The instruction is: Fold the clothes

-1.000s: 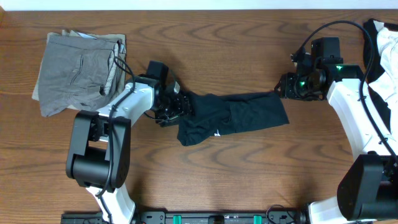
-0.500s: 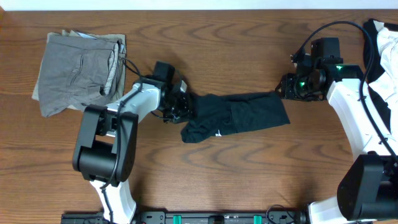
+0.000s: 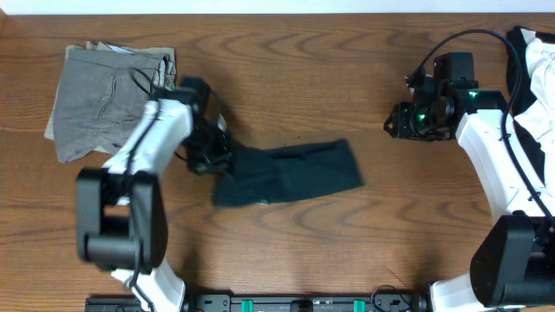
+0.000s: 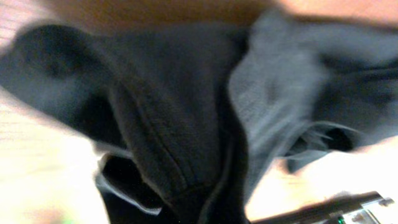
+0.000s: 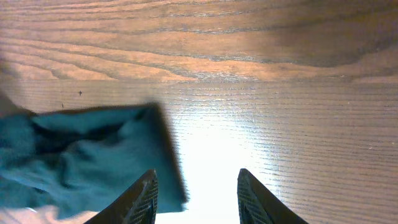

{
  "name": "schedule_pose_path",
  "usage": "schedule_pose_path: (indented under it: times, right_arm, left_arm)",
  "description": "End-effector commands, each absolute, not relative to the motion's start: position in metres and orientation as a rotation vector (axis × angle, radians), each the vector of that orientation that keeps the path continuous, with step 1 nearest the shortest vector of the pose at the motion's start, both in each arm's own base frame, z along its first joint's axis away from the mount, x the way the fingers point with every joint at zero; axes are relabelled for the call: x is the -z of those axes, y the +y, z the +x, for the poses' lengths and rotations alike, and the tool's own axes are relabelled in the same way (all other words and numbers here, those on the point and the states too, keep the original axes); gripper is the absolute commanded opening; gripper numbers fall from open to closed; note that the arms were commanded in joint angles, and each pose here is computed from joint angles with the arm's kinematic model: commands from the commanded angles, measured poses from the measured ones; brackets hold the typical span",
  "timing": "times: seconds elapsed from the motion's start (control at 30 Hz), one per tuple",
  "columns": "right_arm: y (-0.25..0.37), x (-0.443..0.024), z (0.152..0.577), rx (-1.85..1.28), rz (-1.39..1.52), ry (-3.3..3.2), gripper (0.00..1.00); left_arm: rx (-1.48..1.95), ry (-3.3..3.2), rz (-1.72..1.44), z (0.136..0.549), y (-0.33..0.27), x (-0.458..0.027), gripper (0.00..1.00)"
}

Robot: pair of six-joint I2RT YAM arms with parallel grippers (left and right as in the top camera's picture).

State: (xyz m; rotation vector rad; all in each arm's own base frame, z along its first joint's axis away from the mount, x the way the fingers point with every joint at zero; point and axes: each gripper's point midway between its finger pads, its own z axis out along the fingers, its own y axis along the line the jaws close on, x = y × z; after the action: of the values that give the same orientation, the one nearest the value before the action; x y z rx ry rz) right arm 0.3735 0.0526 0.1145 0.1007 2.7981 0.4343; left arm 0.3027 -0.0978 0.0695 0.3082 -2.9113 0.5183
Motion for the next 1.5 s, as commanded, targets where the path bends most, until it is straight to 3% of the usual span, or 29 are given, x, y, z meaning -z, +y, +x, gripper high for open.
schedule_pose_path:
  times: [0.0,0.2,0.6,0.63,0.67,0.7,0.8,1.03,1.2,1.27,1.37,1.4,1.43,1.47]
  right_arm:
    - [0.053,-0.126,0.378,-0.451,0.116,2.765,0.4]
    - [0.053,-0.126,0.379,-0.45,0.116,2.762,0.39]
    - [0.053,-0.126,0.378,-0.456,0.135,2.764,0.38]
    - [0.053,-0.126,0.378,-0.456,0.134,2.764,0.39]
    - [0.053,-0.126,0.378,-0.455,0.135,2.765,0.39]
    - [0.053,-0.126,0.378,-0.455,0.134,2.766,0.39]
    - [0.053,-0.125,0.377,-0.455,0.135,2.769,0.39]
    - [0.055,-0.124,0.374,-0.456,0.134,2.784,0.4]
    - [0.067,-0.124,0.37,-0.48,0.086,2.793,0.4]
    - [0.083,-0.127,0.369,-0.532,-0.013,2.782,0.4]
    - [0.12,-0.137,0.362,-0.71,-0.258,2.718,0.36]
    - [0.133,-0.141,0.358,-0.765,-0.338,2.693,0.33]
    - [0.149,-0.144,0.352,-0.819,-0.429,2.665,0.3]
    - [0.159,-0.146,0.348,-0.84,-0.488,2.649,0.26]
  left_arm:
    - [-0.423,-3.111,0.174,0.325,-0.087,-0.114,0.06]
    - [-0.437,-3.127,0.003,0.32,-0.132,-0.122,0.06]
    - [-0.275,-3.105,-0.214,0.294,-0.236,-0.066,0.06]
    - [-0.283,-3.108,-0.239,0.293,-0.243,-0.062,0.09]
    - [-0.29,-3.111,-0.273,0.292,-0.252,-0.058,0.26]
    - [-0.294,-3.111,-0.295,0.291,-0.257,-0.056,0.33]
    - [-0.306,-3.12,-0.345,0.288,-0.266,-0.058,0.44]
    - [-0.292,-3.222,-0.279,0.306,-0.24,-0.115,0.44]
    - [-0.28,-3.341,-0.233,0.322,-0.207,-0.154,0.53]
    - [-0.279,-3.362,-0.182,0.328,-0.195,-0.159,0.5]
    - [-0.206,-3.353,-0.153,0.331,-0.178,-0.155,0.24]
    - [-0.165,-3.351,-0.128,0.332,-0.17,-0.152,0.19]
    - [-0.132,-3.35,-0.101,0.333,-0.162,-0.151,0.06]
    - [-0.119,-3.352,-0.077,0.335,-0.156,-0.151,0.06]
